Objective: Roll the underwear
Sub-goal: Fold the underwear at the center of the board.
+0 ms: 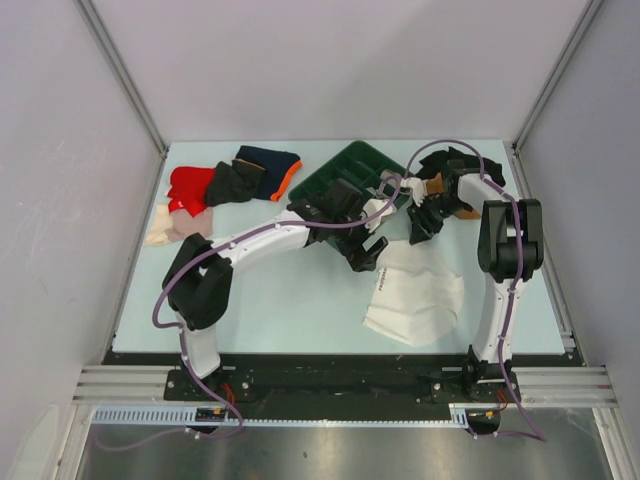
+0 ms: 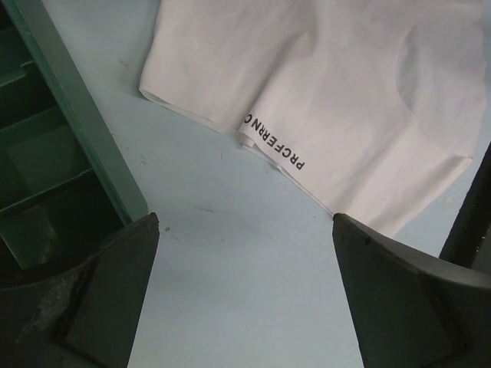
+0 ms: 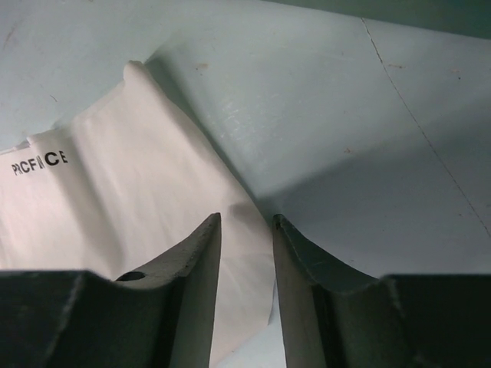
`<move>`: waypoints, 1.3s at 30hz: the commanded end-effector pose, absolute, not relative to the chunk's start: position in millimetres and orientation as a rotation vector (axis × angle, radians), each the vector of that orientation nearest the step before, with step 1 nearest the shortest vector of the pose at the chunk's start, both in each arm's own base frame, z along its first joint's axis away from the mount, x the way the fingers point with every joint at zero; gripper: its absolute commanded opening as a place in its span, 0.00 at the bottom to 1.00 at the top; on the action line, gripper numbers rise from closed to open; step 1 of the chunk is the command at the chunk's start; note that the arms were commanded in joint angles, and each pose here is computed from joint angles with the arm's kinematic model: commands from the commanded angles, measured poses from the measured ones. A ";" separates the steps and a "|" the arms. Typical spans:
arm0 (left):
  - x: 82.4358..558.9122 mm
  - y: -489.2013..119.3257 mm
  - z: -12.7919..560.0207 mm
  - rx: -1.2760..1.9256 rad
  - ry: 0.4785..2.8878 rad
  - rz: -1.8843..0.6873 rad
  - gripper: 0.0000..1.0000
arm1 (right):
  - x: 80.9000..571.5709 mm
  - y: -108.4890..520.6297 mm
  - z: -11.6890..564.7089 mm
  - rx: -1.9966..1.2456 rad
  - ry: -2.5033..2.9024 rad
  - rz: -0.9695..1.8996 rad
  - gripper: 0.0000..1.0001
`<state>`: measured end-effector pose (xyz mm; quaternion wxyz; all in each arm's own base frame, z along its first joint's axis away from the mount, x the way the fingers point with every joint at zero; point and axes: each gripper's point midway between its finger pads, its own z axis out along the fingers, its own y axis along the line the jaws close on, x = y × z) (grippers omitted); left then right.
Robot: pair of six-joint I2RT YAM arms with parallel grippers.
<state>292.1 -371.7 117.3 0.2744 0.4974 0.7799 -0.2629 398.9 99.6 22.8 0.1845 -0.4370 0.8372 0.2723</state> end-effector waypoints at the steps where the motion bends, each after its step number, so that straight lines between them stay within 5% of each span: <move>1: 297.9 -376.8 138.7 1.348 2.018 -0.721 0.99 | 398.3 92.2 7.8 -1.248 2.432 0.733 0.35; 12: 301.7 -377.8 137.2 1.345 2.020 -0.720 0.99 | 387.7 107.4 40.2 -1.345 2.289 0.795 0.01; 23: 315.2 -390.7 141.0 1.370 1.935 -0.760 0.97 | 377.8 121.0 100.8 -1.392 2.081 0.733 0.00; 39: 336.7 -423.4 130.3 1.462 1.755 -0.816 0.90 | 349.4 127.8 117.1 -1.449 2.030 0.734 0.00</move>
